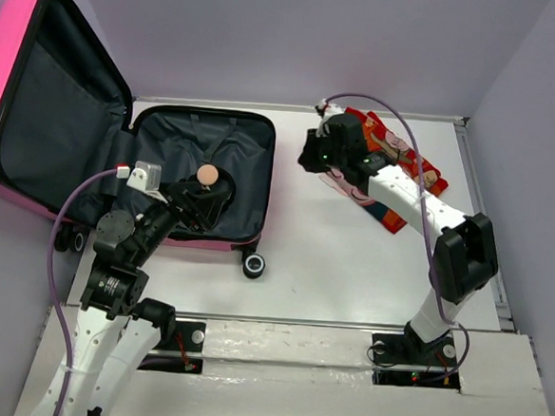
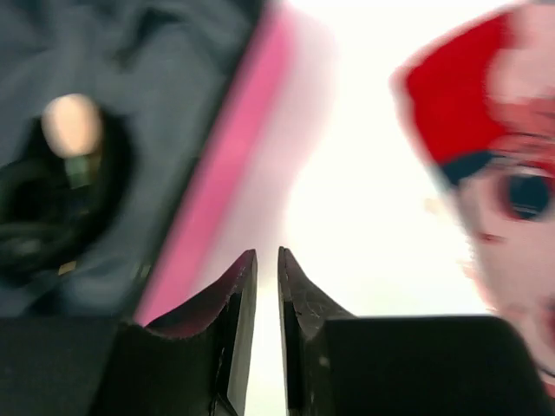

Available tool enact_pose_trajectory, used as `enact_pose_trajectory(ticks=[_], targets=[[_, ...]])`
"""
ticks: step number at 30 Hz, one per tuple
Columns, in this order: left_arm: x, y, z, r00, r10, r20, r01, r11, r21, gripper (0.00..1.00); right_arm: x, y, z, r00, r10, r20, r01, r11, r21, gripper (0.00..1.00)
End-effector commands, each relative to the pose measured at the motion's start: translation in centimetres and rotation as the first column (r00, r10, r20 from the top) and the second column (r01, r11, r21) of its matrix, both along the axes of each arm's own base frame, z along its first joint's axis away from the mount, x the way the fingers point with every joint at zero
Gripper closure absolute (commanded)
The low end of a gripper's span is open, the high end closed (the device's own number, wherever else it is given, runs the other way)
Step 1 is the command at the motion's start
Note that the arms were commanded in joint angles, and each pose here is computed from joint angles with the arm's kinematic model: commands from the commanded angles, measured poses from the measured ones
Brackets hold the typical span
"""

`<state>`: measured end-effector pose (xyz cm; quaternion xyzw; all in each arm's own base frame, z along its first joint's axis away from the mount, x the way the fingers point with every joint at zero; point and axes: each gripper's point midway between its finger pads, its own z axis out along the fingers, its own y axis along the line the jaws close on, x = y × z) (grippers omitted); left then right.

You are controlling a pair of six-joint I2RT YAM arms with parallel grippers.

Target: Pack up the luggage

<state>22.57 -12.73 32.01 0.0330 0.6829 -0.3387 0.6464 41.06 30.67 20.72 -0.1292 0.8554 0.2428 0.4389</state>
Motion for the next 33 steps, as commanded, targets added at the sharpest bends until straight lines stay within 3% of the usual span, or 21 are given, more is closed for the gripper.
enact_pose_trajectory(ticks=[1, 7, 10, 11, 14, 24, 33], targets=[[-0.4, -0.2, 2.2, 0.998, -0.017, 0.066, 0.018, 1.000, -0.018, 0.01, 2.2, -7.2, -4.8, 0.996, -0.048, -0.071, 0.032, 0.978, -0.207, 0.79], [-0.3, -0.2, 2.0, 0.998, -0.015, 0.061, 0.016, 1.000, -0.015, 0.01, 3.9, -8.4, -8.2, 0.992, -0.003, -0.123, -0.038, 0.945, -0.325, 0.79], [-0.2, -0.2, 1.9, 0.998, -0.017, 0.059, 0.017, 1.000, -0.013, 0.01, 5.2, -9.3, -9.7, 0.990, -0.001, -0.140, -0.050, 0.930, -0.365, 0.70], [-0.2, -0.2, 2.0, 0.998, -0.018, 0.058, 0.019, 1.000, -0.014, 0.01, 5.7, -9.8, -10.6, 0.988, -0.020, -0.153, -0.039, 0.925, -0.379, 0.62], [-0.2, -0.2, 2.0, 0.998, -0.018, 0.059, 0.019, 1.000, -0.012, 0.01, 6.2, -9.8, -12.1, 0.983, -0.010, -0.185, -0.062, 0.922, -0.382, 0.57], [-0.2, -0.3, 1.8, 0.998, -0.026, 0.053, 0.027, 1.000, -0.010, 0.01, 7.6, -10.8, -14.3, 0.981, -0.059, -0.187, -0.034, 0.890, -0.455, 0.56], [-0.2, -0.3, 1.8, 0.998, -0.024, 0.052, 0.025, 1.000, -0.010, 0.01, 6.5, -10.3, -17.1, 0.962, -0.041, -0.270, -0.076, 0.908, -0.413, 0.56]])
